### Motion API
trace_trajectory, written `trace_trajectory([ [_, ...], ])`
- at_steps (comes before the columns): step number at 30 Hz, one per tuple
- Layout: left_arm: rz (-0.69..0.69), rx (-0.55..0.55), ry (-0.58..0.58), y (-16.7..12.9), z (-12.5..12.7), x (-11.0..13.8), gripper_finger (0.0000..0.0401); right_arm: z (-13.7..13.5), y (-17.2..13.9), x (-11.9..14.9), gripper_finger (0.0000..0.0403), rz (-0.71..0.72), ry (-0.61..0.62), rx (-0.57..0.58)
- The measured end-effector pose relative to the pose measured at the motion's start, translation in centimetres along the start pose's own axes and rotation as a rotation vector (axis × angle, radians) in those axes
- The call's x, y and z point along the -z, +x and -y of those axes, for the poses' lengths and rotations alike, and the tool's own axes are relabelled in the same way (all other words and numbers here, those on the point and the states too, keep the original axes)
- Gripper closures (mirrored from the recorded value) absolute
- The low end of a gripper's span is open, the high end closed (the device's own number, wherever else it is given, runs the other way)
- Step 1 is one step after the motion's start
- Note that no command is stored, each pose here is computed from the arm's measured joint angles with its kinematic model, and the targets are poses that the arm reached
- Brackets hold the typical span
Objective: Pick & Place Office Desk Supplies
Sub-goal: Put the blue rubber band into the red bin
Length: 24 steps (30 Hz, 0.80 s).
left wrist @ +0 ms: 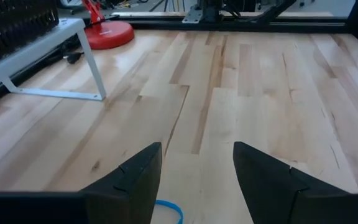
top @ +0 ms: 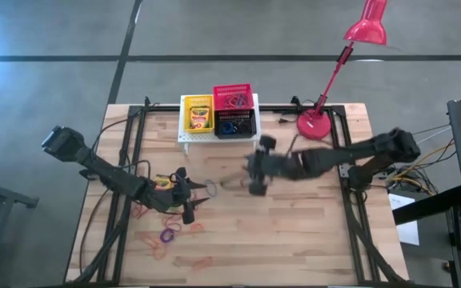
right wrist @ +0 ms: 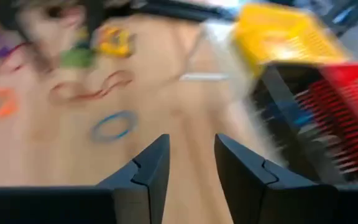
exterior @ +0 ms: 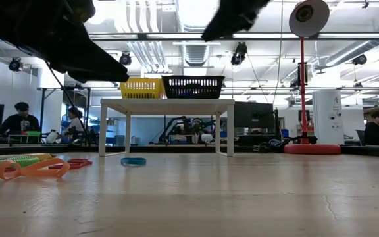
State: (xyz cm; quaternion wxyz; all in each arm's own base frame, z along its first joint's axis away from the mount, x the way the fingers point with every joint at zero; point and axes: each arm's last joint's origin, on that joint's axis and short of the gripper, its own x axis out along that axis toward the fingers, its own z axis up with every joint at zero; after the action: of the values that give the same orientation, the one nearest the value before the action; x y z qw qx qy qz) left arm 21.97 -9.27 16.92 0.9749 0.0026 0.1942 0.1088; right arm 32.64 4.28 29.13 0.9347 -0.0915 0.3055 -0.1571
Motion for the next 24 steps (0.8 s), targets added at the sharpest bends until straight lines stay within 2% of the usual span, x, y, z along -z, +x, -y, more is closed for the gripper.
trace_trajectory([
  [4, -0.020, -0.006, -0.031, 0.7, 0.5, 0.2, 0.0199, -3.6, -0.3, 2.9, 0.0289, -0.005, 0.003, -0.078],
  [8, -0.063, -0.020, -0.059, 2.1, 1.3, 0.7, 0.0199, -5.6, -0.1, 5.4, 0.0298, 0.055, 0.031, -0.131],
  [13, -0.124, -0.025, -0.123, 4.4, 2.4, 1.2, 0.0199, -6.0, 0.7, 7.9, 0.0307, 0.190, 0.118, -0.154],
  [17, -0.236, -0.019, -0.182, 6.6, 2.5, 1.2, 0.0199, -5.9, 0.7, 9.0, 0.0313, 0.328, 0.186, -0.170],
  [24, -0.505, -0.160, -0.211, 9.0, 1.6, 1.2, 0.0221, -5.6, 0.6, 10.0, 0.0322, 0.403, 0.205, -0.174],
])
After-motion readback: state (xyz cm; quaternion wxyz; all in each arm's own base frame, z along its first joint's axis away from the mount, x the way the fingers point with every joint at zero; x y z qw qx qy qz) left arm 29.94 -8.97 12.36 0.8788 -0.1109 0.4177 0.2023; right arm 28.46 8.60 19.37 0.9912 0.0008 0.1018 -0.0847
